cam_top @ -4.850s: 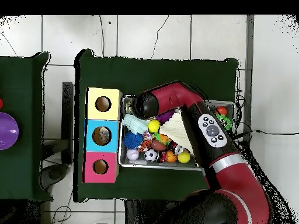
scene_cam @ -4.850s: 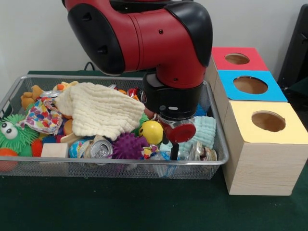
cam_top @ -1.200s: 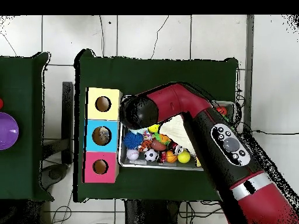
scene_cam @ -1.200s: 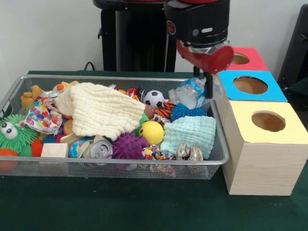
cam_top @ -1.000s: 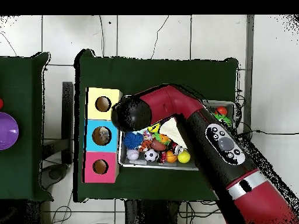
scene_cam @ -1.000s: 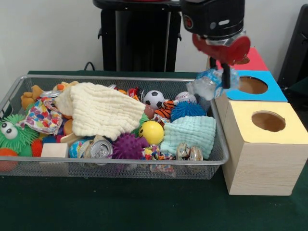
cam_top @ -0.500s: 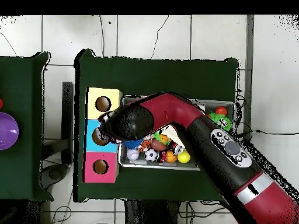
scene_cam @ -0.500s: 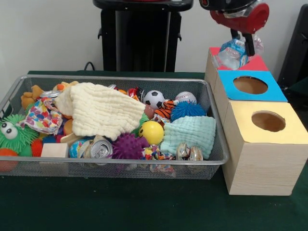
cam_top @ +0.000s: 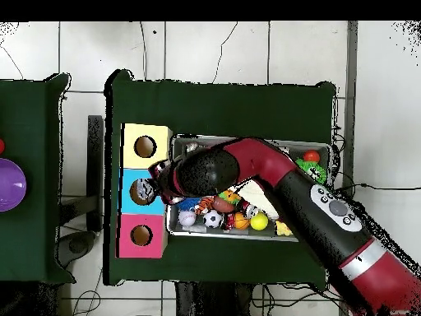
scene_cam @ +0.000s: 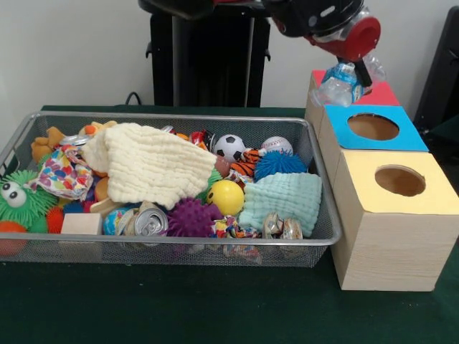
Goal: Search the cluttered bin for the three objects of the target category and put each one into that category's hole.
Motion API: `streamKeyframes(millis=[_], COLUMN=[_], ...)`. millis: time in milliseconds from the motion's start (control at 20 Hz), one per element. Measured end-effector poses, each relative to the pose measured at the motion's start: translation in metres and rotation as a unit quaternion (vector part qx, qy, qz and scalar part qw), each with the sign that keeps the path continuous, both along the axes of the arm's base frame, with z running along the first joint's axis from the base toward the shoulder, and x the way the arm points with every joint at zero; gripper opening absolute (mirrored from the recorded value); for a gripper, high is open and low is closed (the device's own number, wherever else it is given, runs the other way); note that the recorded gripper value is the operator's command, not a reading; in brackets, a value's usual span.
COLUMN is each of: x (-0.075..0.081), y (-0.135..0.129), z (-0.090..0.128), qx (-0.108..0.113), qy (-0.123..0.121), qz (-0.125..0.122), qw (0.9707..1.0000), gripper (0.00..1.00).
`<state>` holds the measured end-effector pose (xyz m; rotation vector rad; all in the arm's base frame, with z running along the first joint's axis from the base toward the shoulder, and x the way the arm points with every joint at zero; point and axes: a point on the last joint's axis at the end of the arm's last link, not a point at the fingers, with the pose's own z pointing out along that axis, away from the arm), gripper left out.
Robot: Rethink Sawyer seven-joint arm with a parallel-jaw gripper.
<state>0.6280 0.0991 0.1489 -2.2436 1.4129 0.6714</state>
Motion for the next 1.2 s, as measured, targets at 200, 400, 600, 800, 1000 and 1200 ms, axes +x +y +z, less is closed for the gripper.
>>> streamKeyframes(millis=[200, 400, 600, 800, 1000, 1200], x=[-0.009, -0.016, -0.021, -0.023, -0.023, -0.023], y=[0.001, 0.005, 0.010, 0.018, 0.030, 0.038], z=[-0.023, -0.039, -0.048, -0.050, -0.045, -0.041], qx=[0.037, 0.082, 0.121, 0.149, 0.173, 0.185], qy=[0.020, 0.033, 0.041, 0.044, 0.041, 0.034], qz=[-0.002, -0.002, -0.001, 0.000, 0.005, 0.010], qw=[0.9991, 0.9961, 0.9918, 0.9878, 0.9840, 0.9820], gripper=[0.00, 0.00, 0.00, 0.00, 0.00, 0.00])
